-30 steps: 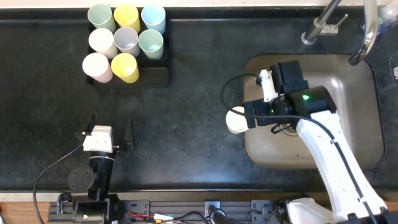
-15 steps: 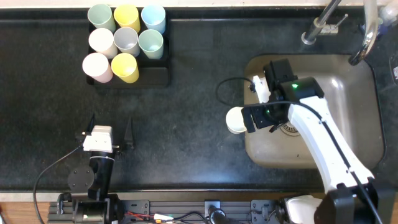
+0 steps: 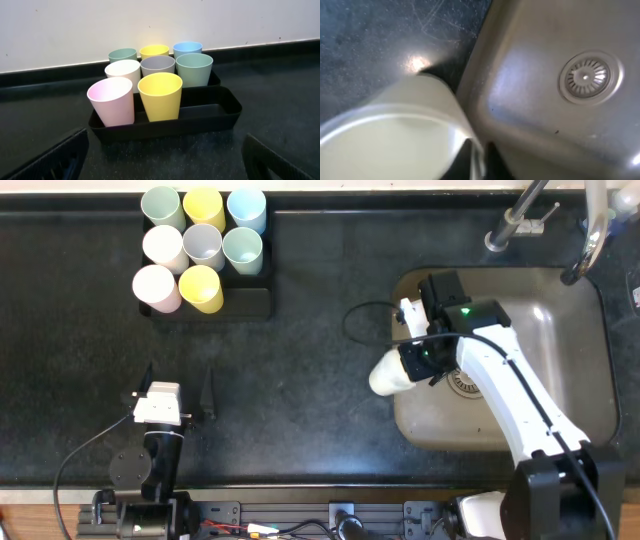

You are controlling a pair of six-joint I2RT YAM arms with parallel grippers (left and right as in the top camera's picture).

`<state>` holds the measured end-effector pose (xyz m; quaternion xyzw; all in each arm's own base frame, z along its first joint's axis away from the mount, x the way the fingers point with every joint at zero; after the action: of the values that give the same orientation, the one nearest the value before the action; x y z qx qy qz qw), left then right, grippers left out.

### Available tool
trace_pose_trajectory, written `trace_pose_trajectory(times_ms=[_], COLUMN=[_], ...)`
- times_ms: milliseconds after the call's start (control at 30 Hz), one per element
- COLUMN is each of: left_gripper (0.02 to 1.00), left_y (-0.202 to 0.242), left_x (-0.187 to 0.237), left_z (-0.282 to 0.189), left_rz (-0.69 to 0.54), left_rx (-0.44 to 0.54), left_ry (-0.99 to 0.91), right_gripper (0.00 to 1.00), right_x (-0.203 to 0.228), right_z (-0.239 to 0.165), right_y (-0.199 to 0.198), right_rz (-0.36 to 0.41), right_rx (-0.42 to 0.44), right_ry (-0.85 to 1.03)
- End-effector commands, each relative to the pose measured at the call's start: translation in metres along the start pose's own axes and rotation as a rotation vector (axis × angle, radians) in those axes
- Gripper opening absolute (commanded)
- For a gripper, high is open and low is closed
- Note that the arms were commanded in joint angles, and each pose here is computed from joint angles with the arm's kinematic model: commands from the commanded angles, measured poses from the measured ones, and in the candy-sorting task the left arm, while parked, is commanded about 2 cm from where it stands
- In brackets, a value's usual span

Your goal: Store Cups

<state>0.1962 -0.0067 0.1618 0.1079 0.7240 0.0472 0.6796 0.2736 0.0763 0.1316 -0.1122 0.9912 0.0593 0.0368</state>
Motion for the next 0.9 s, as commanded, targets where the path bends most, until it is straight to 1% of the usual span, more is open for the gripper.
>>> trace_pose_trajectory(times_ms=[33,167,233,300,367,500,567,633,700,767,900], left_gripper=[0.998,0.998,0.998,0.998,0.998,0.998,0.998,0.998,0.998,0.998,0.998], left_y=[0.002,0.002,0.002,0.002,0.002,0.002,0.002,0.002,0.002,0.002,0.002], left_x=[0.000,0.000,0.000,0.000,0.000,0.000,0.000,0.000,0.000,0.000,0.000], left_z=[-0.001,-0.001,-0.001,-0.001,-0.001,-0.001,-0.001,-0.001,-0.001,-0.001,-0.001], left_rz=[0.022,0.022,0.022,0.022,0.022,0.022,0.022,0.022,0.022,0.022,0.022], left_rx=[-0.012,-0.012,-0.012,-0.012,-0.012,-0.012,-0.012,-0.012,-0.012,-0.012,-0.012], left_ry=[-0.002,-0.002,-0.002,-0.002,-0.002,-0.002,-0.002,-0.002,-0.002,-0.002,-0.002], right_gripper=[0.042,0.042,0.042,0.045,0.042,0.042,0.045,0.042,0.042,0.040,0.040], right_x=[-0.007,-0.013,-0.022,-0.036,-0.053,-0.086,-0.099,-0.114,-0.128,-0.147,-0.177], right_z=[-0.004,-0.020,-0.041,-0.072,-0.108,-0.185,-0.215,-0.236,-0.245,-0.247,-0.235], right_y=[0.010,0.018,0.025,0.035,0.048,0.077,0.090,0.105,0.123,0.147,0.185], right_rz=[-0.024,-0.047,-0.061,-0.089,-0.128,-0.210,-0.236,-0.254,-0.280,-0.301,-0.261], right_rx=[-0.038,-0.041,-0.044,-0.046,-0.041,-0.002,0.026,0.058,0.046,0.014,-0.064], right_ry=[-0.019,-0.035,-0.067,-0.130,-0.234,-0.512,-0.637,-0.731,-0.777,-0.816,-0.822])
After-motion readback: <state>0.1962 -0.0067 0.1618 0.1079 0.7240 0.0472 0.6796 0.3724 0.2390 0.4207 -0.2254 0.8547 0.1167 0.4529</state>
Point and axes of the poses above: each gripper's point midway between its finger pads, its own z axis out along the fingers, its own y axis along the line the jaws close on, x = y × z, the point moved 5 cm from there along -z, back along the fingers, and after that the axes turned 8 degrees about z, right-handed, at the moved point
